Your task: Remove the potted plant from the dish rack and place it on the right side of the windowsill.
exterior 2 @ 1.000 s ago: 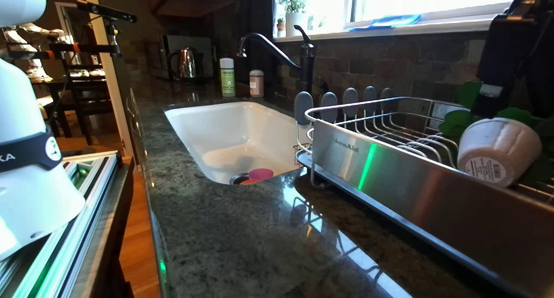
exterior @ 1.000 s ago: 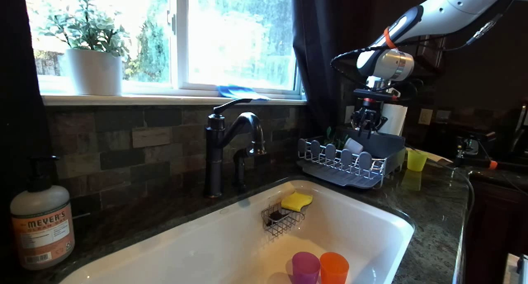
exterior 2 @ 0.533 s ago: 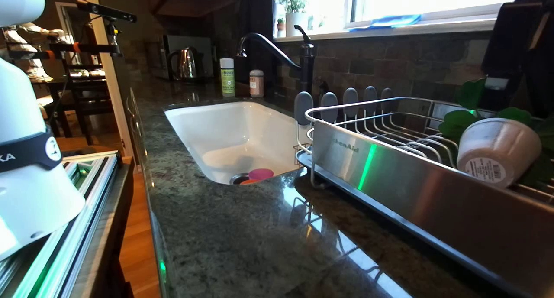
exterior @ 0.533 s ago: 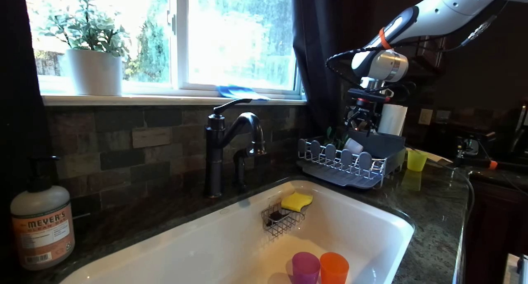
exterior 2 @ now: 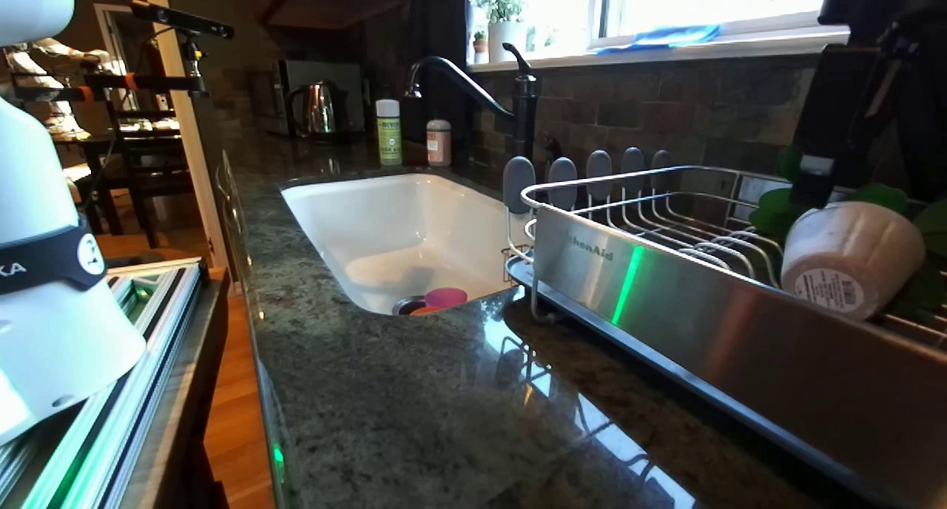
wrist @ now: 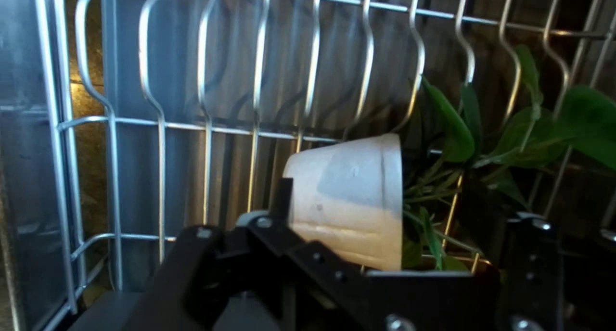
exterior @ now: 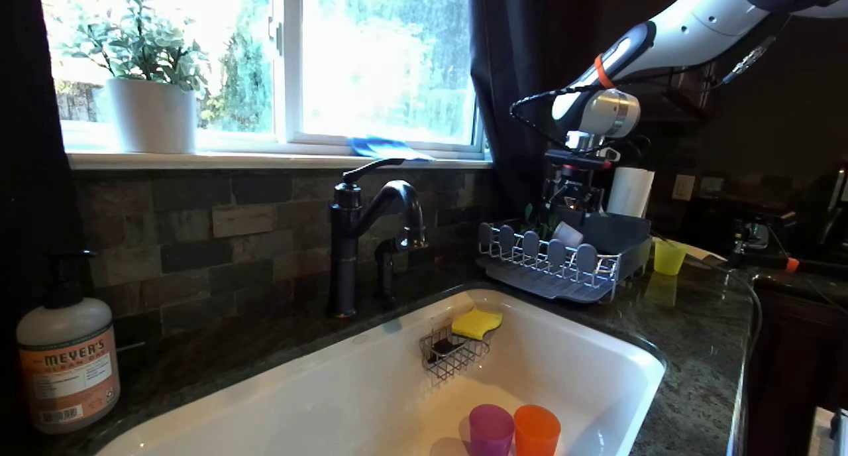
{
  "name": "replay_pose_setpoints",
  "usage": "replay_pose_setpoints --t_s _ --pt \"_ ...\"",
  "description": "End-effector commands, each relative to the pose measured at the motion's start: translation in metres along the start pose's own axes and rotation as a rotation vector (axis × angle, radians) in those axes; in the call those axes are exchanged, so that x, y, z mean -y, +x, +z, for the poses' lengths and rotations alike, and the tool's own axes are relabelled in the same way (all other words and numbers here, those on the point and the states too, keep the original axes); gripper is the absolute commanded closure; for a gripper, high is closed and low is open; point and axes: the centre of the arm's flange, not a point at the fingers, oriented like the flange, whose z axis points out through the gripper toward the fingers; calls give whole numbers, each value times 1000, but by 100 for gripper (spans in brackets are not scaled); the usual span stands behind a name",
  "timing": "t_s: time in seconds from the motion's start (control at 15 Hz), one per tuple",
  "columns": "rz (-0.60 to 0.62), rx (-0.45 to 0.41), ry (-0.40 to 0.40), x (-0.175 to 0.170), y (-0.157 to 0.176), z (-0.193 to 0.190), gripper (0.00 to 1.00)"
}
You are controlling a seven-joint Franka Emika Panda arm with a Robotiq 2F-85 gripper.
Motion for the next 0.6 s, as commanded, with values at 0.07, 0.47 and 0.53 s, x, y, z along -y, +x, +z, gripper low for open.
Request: replay_pose_setpoints --t_s 0.07,0.47,0.53 --pt "85 28 -133 15 -5 -3 2" --pt "138 38 -217 21 1 3 0" --pt "141 41 -227 22 3 5 0"
